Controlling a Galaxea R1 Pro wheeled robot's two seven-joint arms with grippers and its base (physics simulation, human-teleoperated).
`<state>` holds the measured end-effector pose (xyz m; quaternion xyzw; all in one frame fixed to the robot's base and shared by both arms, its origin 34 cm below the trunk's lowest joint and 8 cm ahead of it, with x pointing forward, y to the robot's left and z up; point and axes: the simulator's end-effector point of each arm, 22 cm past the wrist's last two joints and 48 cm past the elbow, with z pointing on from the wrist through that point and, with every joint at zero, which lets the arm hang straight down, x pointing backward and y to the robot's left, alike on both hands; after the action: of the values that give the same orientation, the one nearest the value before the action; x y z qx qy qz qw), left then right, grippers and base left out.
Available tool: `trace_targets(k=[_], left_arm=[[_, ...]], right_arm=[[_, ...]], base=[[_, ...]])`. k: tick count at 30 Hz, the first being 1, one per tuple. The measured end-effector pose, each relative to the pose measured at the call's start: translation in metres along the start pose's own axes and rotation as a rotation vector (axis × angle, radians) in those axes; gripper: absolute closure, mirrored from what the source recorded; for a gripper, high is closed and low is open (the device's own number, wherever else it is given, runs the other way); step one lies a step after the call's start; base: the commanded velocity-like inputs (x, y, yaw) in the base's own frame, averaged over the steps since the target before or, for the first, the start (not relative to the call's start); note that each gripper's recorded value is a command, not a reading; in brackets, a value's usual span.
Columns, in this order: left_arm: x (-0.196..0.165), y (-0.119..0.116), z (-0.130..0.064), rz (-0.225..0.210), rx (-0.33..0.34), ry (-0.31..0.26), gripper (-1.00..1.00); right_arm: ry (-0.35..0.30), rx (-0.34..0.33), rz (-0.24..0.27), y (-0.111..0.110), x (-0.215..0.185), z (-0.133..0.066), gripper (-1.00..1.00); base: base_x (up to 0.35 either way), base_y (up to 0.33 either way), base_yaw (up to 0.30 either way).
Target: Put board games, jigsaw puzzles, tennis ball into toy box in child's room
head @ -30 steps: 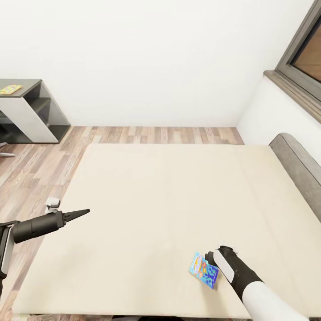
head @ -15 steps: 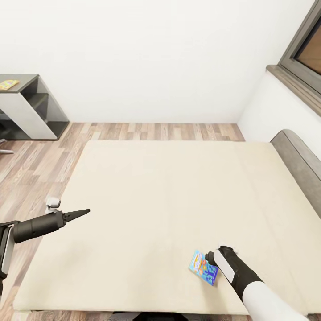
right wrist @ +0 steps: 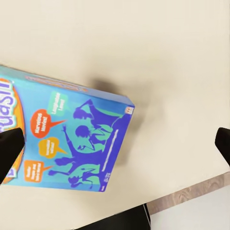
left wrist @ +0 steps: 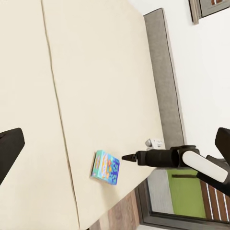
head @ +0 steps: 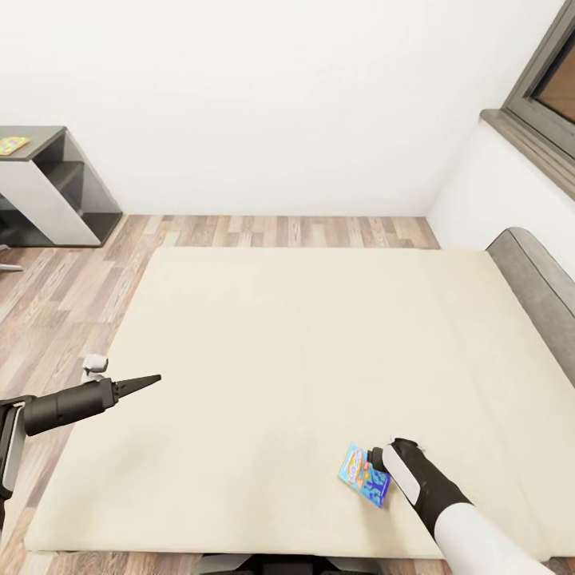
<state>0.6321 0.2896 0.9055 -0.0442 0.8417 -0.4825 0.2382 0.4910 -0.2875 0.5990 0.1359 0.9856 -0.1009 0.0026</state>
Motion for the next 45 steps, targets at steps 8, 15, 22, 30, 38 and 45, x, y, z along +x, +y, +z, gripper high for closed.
trace_targets(k=[8, 15, 22, 30, 38, 45], left_arm=[[0.0, 0.0, 0.0, -0.001, 0.0, -0.001, -1.0], [0.0, 0.0, 0.0, -0.001, 0.001, -0.002, -1.0], [0.0, -0.003, -0.003, 0.025, 0.003, 0.007, -1.0], [0.0, -0.011, 0.002, 0.016, 0.042, -0.003, -1.0], [0.001, -0.008, 0.005, 0.01, 0.029, -0.007, -1.0], [0.001, -0.008, 0.005, 0.009, 0.029, -0.007, -1.0]], right_arm=[[-0.035, -0.015, 0.003, 0.006, -0.014, -0.006, -1.0], [-0.043, -0.013, 0.003, 0.003, -0.018, -0.007, -1.0], [-0.078, -0.023, 0.01, 0.003, -0.035, -0.01, -1.0], [-0.136, -0.076, 0.029, 0.017, -0.055, -0.016, -1.0], [-0.16, -0.039, 0.042, 0.013, -0.056, -0.016, -1.0], [-0.161, -0.022, 0.045, 0.009, -0.056, -0.016, -1.0]], base=[[0.0, 0.0, 0.0], [0.0, 0.0, 0.0], [0.0, 0.0, 0.0], [0.0, 0.0, 0.0], [0.0, 0.0, 0.0], [0.0, 0.0, 0.0]])
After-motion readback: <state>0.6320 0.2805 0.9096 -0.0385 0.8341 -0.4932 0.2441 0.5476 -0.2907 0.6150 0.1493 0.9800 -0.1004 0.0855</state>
